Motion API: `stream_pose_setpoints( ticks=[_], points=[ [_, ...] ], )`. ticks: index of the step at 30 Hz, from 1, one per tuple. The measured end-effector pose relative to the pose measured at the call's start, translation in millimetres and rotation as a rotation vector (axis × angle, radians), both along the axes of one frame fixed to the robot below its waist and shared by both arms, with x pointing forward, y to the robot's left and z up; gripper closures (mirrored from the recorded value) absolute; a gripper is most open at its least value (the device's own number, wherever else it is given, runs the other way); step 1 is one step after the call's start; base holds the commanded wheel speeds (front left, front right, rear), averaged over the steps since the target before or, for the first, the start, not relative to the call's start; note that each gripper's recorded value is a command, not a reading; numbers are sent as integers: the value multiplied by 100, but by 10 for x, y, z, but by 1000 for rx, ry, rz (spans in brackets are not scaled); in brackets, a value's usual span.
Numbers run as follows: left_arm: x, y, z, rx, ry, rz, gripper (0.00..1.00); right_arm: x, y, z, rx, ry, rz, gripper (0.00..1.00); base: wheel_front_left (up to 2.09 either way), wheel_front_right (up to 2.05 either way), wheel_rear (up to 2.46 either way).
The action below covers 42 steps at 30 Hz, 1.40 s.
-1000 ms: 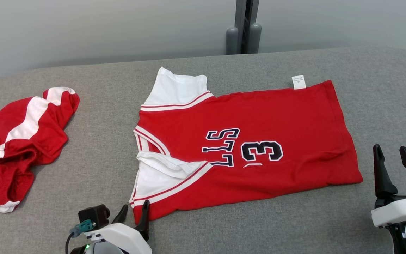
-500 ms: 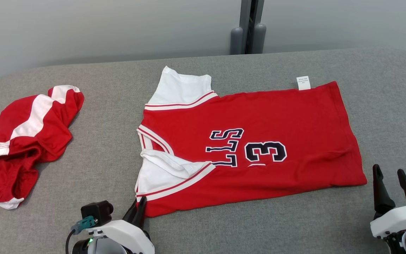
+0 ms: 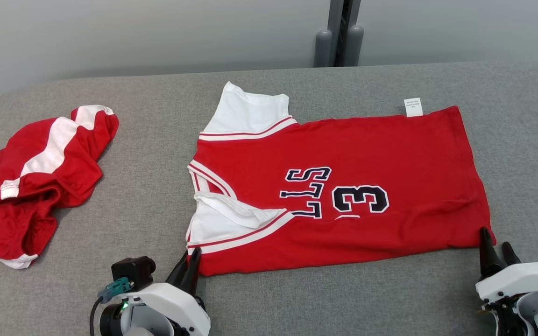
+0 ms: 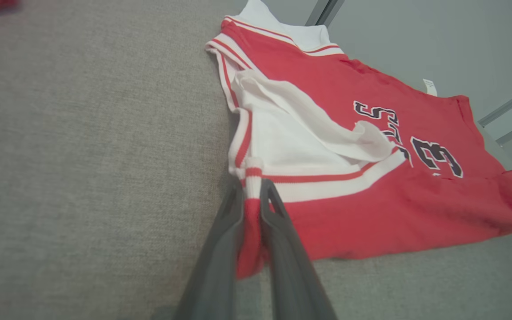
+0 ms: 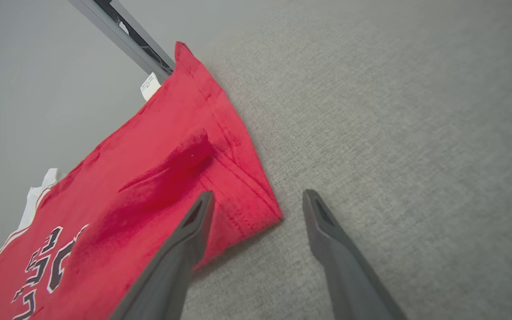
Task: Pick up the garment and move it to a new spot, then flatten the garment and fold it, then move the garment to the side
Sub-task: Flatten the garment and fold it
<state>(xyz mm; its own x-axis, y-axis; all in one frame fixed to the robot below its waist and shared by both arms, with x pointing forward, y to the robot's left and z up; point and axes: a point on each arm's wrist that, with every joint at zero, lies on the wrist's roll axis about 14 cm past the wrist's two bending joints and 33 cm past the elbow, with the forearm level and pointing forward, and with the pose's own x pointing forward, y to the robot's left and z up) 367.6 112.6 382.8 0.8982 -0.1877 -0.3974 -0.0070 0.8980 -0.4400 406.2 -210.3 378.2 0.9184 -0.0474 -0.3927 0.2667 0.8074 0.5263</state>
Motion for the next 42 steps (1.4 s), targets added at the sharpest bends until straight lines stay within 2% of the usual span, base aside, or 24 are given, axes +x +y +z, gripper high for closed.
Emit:
stream_pose_setpoints(
  ticks=[10,11,12,13,14,15,16,18,23,33,37,42],
  points=[
    [15,3,17,12,-4,-10,100,60,161,-29,107,9,-8,0,0,0,0],
    [13,3,12,13,-1,-11,100,67,167,-26,115,9,-9,4,0,0,0],
    [13,2,8,14,1,-12,100,77,175,-21,125,6,-10,27,0,0,0],
    [14,3,6,14,1,-13,100,91,185,-9,135,2,-12,55,0,0,0],
    [16,1,6,15,2,-14,100,102,186,3,147,-4,-18,60,0,0,0],
    [17,-3,7,15,2,-15,100,112,181,14,155,-9,-24,71,0,0,0],
    [19,-4,4,16,3,-15,100,123,171,30,162,-17,-31,71,0,0,0],
    [21,-13,6,15,3,-18,100,136,155,53,169,-27,-36,100,0,0,0],
    [23,-13,25,17,-2,-19,100,127,102,103,166,-50,-45,100,0,0,0],
    [-12,-71,47,13,-2,-40,100,-123,-79,93,209,-71,-134,100,0,0,0],
    [-92,-120,-2,11,32,-77,100,-214,-124,99,218,-81,-157,100,0,0,0],
    [-263,-237,-75,-44,113,-145,100,-328,-147,66,218,-70,-161,100,0,0,0]
  ],
)
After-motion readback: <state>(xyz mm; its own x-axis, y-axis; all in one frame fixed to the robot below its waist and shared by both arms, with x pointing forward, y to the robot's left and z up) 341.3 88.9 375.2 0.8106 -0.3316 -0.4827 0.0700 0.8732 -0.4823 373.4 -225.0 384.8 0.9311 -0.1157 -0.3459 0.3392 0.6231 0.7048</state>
